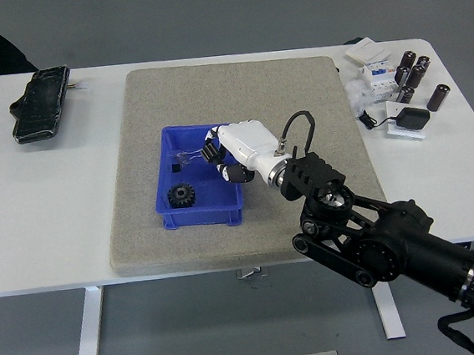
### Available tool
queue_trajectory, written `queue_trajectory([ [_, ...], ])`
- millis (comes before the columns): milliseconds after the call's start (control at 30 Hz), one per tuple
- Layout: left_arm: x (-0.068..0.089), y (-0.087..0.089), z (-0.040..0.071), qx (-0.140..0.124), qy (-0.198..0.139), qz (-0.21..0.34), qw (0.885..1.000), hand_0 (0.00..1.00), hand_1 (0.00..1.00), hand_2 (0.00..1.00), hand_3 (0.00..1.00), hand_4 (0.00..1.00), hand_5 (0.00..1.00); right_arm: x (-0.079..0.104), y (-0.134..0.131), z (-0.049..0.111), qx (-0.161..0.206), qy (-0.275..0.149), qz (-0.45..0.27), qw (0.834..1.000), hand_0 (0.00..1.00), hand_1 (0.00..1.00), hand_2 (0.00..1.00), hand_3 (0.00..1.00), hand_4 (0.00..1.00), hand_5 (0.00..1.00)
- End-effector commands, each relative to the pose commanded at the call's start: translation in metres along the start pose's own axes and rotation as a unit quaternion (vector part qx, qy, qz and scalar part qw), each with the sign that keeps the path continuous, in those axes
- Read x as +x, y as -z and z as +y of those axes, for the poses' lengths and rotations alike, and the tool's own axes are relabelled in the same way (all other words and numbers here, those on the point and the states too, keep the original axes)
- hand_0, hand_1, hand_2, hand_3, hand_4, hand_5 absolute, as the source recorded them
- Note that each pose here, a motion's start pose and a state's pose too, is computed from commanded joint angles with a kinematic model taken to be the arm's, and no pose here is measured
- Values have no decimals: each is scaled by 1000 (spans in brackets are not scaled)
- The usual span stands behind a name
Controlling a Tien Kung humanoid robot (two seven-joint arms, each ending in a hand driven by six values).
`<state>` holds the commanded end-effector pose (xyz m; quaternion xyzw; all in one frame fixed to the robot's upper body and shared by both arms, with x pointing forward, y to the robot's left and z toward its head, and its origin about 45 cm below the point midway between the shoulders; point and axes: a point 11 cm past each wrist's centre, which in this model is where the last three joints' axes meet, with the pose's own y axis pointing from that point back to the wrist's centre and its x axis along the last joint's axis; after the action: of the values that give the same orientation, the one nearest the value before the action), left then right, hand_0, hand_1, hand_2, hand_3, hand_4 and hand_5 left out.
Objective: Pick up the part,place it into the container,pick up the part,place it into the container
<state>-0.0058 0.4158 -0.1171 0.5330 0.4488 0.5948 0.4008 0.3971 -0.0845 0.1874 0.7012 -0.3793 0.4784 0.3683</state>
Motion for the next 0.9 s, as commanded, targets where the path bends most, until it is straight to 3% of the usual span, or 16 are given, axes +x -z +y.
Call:
queue_trajectory([
  [33, 0, 0, 0, 0, 0, 0, 1000, 640, 617, 585, 595, 641, 292, 1, 2, 0, 3, -2, -1, 1000, 953, 895, 878, 791, 538, 180],
  [67, 0, 0, 0, 0, 0, 0, 1000, 640, 617, 585, 595, 641, 295, 1, 3, 0, 5, -4, -1, 1000, 998, 979, 961, 932, 685, 256],
  [367, 1, -1, 0, -1, -1, 0, 1000, 640, 617, 585, 595, 641, 296, 3, 7, 1, 16, -13, -13, 1000, 998, 997, 973, 957, 738, 282],
  [567, 1, 1, 0, 1, -1, 1, 1000, 640, 617, 585, 595, 641, 298, 27, -1, 9, 17, -62, -100, 993, 998, 985, 956, 947, 770, 321],
  [633, 1, 2, 0, 2, -1, 2, 1000, 640, 617, 585, 595, 641, 298, 38, -10, 15, 17, -87, -136, 987, 998, 985, 956, 947, 770, 321],
  [667, 2, 3, 0, 3, -1, 3, 1000, 640, 618, 585, 595, 641, 299, 44, -16, 18, 16, -102, -156, 982, 983, 925, 896, 894, 764, 316],
  [767, 3, 6, 0, 6, -3, 5, 1000, 640, 618, 585, 595, 641, 299, 57, -46, 31, 1, -143, -216, 966, 983, 925, 896, 894, 764, 316],
  [833, 3, 9, 0, 9, -3, 7, 1000, 640, 618, 585, 595, 641, 299, 58, -66, 39, -13, -158, -252, 955, 983, 925, 896, 894, 764, 316],
  [867, 4, 10, 0, 10, -4, 7, 1000, 640, 617, 584, 594, 640, 298, 56, -77, 43, -20, -162, -271, 949, 904, 858, 830, 839, 761, 332],
  [900, 4, 12, 0, 13, -4, 9, 1000, 640, 617, 584, 594, 640, 298, 52, -93, 50, -31, -168, -299, 939, 904, 858, 830, 839, 761, 332],
])
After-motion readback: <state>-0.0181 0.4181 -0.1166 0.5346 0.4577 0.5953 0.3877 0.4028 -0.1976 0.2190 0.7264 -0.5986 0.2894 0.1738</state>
